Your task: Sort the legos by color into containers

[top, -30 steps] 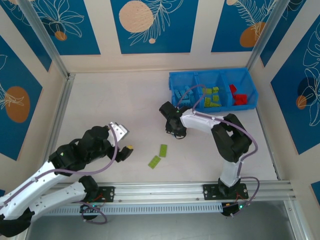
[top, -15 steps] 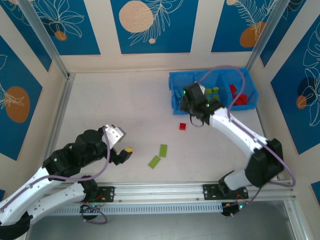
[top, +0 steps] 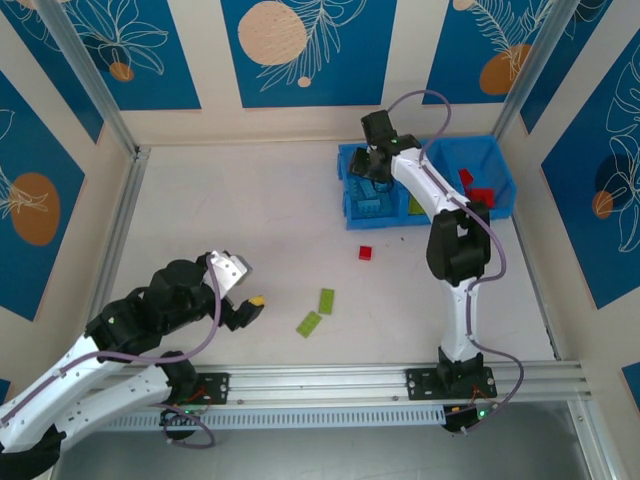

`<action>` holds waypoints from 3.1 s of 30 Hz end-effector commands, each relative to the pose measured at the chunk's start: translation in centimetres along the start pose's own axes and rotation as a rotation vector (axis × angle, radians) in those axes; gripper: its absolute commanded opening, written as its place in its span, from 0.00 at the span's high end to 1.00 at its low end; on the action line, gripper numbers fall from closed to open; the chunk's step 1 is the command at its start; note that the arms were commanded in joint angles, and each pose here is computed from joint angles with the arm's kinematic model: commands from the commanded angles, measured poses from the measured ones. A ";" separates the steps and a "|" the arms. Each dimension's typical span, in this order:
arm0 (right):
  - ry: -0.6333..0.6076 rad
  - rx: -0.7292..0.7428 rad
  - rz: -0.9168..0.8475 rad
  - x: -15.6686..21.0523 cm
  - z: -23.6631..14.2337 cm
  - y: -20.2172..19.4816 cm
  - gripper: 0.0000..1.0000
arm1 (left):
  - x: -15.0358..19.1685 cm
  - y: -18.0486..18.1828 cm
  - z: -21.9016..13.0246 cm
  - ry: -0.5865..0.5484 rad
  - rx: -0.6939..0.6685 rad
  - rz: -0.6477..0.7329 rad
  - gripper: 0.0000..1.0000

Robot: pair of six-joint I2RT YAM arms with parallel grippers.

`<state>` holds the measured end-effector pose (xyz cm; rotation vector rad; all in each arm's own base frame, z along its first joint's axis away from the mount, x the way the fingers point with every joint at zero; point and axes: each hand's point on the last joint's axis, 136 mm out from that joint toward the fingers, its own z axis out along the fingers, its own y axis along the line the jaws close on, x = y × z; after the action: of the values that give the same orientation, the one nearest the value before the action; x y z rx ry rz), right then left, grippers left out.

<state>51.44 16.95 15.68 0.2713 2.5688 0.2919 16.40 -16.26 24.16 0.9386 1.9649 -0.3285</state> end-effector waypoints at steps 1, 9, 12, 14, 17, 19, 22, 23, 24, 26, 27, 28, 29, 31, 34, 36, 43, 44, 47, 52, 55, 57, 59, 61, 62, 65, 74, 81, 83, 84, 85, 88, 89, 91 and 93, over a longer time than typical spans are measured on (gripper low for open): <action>-0.010 -0.060 0.006 1.1 -5.8 0.5 0.50 | 0.1 0.5 0.0 -0.004 -0.028 0.020 0.00; -0.059 -0.102 -0.001 12.3 -11.2 -1.4 0.42 | -0.3 -0.2 0.3 -0.020 0.023 0.015 0.00; -0.029 -0.067 -0.034 16.7 -11.1 -2.4 0.38 | -0.5 -0.7 0.4 -0.029 0.054 0.016 0.00; -0.006 -0.026 -0.052 19.0 -10.4 -3.0 0.36 | -0.6 -0.9 0.4 -0.029 0.065 0.016 0.00; 0.026 0.059 -0.070 21.1 -8.7 -4.3 0.32 | -0.5 -1.0 0.6 -0.020 0.072 0.015 0.00; 0.059 0.104 -0.064 21.6 -7.1 -5.0 0.30 | -0.4 -1.1 0.7 -0.017 0.079 0.015 0.00; 0.106 0.164 -0.057 21.7 -4.6 -5.8 0.29 | -0.3 -1.6 0.7 -0.015 0.108 0.032 0.00; 0.119 0.178 -0.055 21.6 -3.8 -6.0 0.29 | -0.3 -1.9 0.7 -0.014 0.123 0.038 0.00; 0.128 0.182 -0.052 21.5 -3.0 -6.0 0.30 | -0.3 -2.1 0.7 -0.017 0.136 0.040 0.00; 0.144 0.176 -0.046 21.3 -1.7 -5.9 0.31 | -0.4 -2.4 0.6 -0.022 0.155 0.045 0.00; 0.150 0.169 -0.044 21.2 -1.0 -5.8 0.32 | -0.3 -2.4 0.6 -0.022 0.159 0.047 0.00; 0.155 0.168 -0.041 21.1 -0.5 -5.7 0.33 | -0.3 -2.5 0.6 -0.021 0.159 0.049 0.00; 0.166 0.163 -0.039 21.1 0.0 -5.6 0.35 | -0.3 -2.5 0.6 -0.022 0.161 0.051 0.00; 0.184 0.155 -0.035 21.1 0.9 -5.4 0.37 | -0.3 -2.5 0.6 -0.024 0.163 0.055 0.00; 0.198 0.146 -0.037 21.0 1.7 -4.9 0.37 | -0.2 -2.6 0.7 -0.018 0.169 0.057 0.00; 0.203 0.143 -0.036 20.9 2.1 -4.7 0.37 | -0.2 -2.6 0.8 -0.014 0.170 0.058 0.00; 0.201 0.169 -0.047 20.1 3.1 -4.5 0.38 | -0.2 -2.6 0.8 -0.010 0.167 0.059 0.00; 0.203 0.178 -0.047 20.0 3.2 -4.7 0.38 | -0.1 -2.6 0.8 -0.010 0.168 0.059 0.00; 0.214 0.185 -0.043 20.2 3.6 -4.9 0.45 | -0.2 -2.6 0.8 -0.010 0.168 0.060 0.00; 0.231 0.188 -0.043 20.8 3.9 -5.0 0.58 | -0.1 -2.7 0.9 -0.009 0.171 0.061 0.00; 0.238 0.191 -0.059 21.3 3.5 -5.0 0.64 | -0.1 -2.7 0.9 -0.008 0.172 0.060 0.00; 0.231 0.187 -0.063 21.5 2.9 -5.0 0.70 | -0.1 -2.7 0.9 -0.006 0.171 0.060 0.00; 0.223 0.174 -0.063 21.9 2.0 -4.9 0.72 | -0.1 -2.7 1.0 -0.005 0.173 0.060 0.00; 0.201 0.154 -0.060 22.0 0.8 -4.7 0.73 | -0.1 -2.7 1.0 -0.005 0.174 0.061 0.00; 0.189 0.149 -0.058 22.1 0.1 -4.8 0.74 | 0.0 -2.7 1.0 -0.003 0.175 0.060 0.00; 0.152 0.131 -0.049 22.6 -2.1 -4.8 0.74 | -0.1 -2.8 1.1 -0.002 0.179 0.060 0.00; -0.139 0.047 0.077 16.9 -11.5 -7.8 0.77 | -0.2 -2.9 1.1 -0.005 0.190 0.058 0.00; -0.317 0.037 0.316 4.8 -15.2 -15.9 0.78 | -0.2 -2.8 1.0 -0.006 0.183 0.055 0.00; -0.339 0.044 0.398 1.2 -14.9 -18.8 0.78 | -0.3 -2.7 0.9 -0.010 0.181 0.051 0.00; -0.353 0.054 0.427 -0.3 -14.7 -20.0 0.78 | -0.3 -2.7 0.9 -0.011 0.179 0.050 0.00; -0.367 0.072 0.466 -1.7 -14.4 -21.6 0.78 | -0.3 -2.6 0.9 -0.013 0.176 0.049 0.00; -0.345 0.079 0.576 -4.7 -12.4 -25.5 0.78 | -0.2 -2.5 0.9 -0.010 0.167 0.050 0.00; -0.329 0.071 0.611 -5.5 -11.7 -26.5 0.78 | -0.1 -2.5 0.9 -0.008 0.166 0.050 0.00; -0.304 0.046 0.662 -6.7 -10.5 -27.6 0.78 | -0.1 -2.4 1.0 -0.006 0.164 0.052 0.00; -0.273 0.039 0.704 -7.4 -9.1 -28.8 0.70 | 0.0 -2.3 1.1 0.004 0.159 0.052 0.00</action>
<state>48.02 -14.29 19.76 1.1043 2.1030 0.2942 15.03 -18.56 23.23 1.0979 1.9410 -0.4708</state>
